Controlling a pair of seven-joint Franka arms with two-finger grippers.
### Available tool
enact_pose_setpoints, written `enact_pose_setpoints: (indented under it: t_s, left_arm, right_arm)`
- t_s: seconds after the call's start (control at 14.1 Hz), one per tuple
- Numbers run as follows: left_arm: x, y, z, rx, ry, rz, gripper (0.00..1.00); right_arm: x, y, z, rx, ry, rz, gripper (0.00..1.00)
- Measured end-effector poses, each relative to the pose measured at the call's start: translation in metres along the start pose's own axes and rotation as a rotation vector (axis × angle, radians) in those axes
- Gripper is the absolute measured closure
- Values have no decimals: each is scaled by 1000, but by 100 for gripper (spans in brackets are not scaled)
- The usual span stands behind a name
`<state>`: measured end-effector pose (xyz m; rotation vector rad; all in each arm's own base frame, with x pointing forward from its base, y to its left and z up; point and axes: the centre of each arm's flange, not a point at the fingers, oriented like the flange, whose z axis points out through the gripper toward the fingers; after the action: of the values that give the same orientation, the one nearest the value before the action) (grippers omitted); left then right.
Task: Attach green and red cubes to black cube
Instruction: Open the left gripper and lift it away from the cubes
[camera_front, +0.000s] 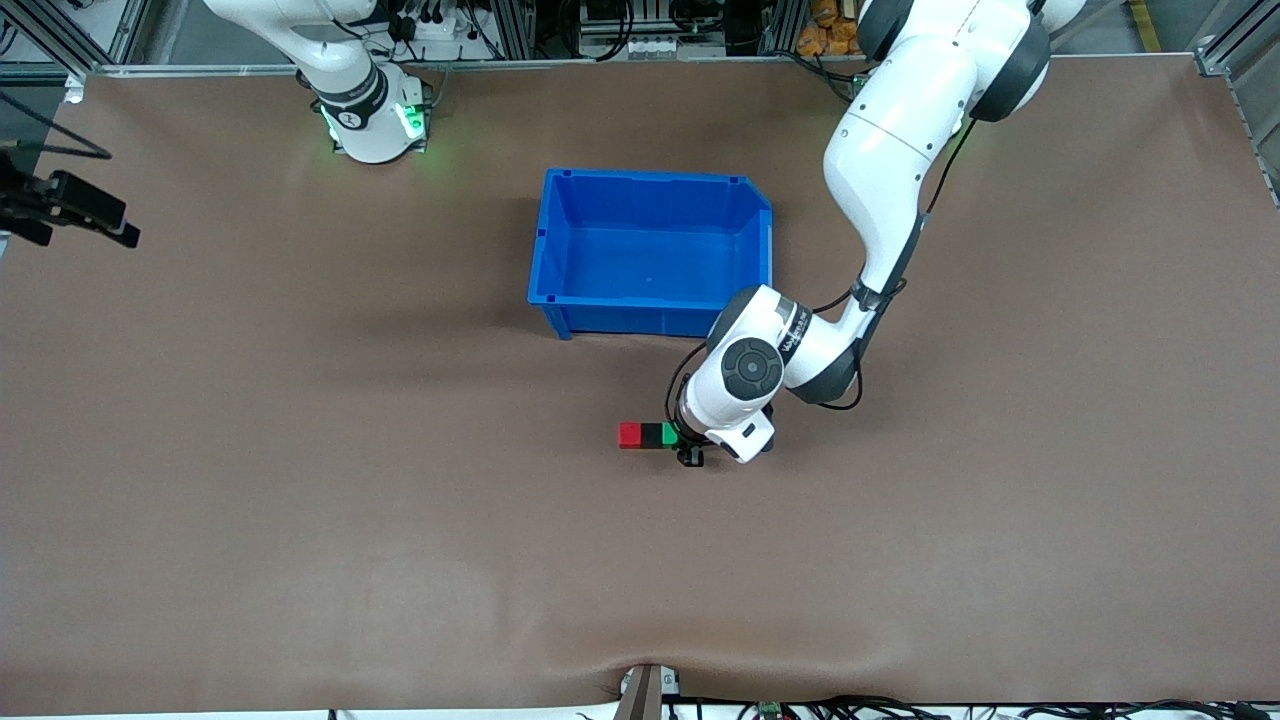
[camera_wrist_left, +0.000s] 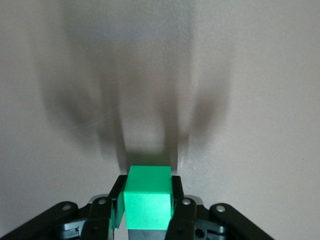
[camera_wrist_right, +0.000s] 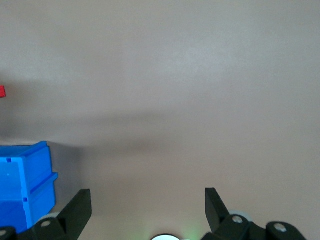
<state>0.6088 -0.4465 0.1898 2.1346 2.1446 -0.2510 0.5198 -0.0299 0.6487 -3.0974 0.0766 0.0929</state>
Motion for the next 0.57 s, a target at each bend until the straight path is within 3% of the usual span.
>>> enact_pose_setpoints:
  t_s: [0.14, 0.35, 0.57]
  left_arm:
    - [2, 0, 0, 4, 14, 5, 56]
    - [3, 4, -9, -16, 36, 33, 28]
    - [5, 14, -58, -33, 44, 109, 1]
  right_arm:
    - [-11, -3, -3, 1, 8, -7, 0]
    - [-12, -2, -4, 2, 17, -4, 0]
    - [-12, -2, -3, 2, 15, -4, 0]
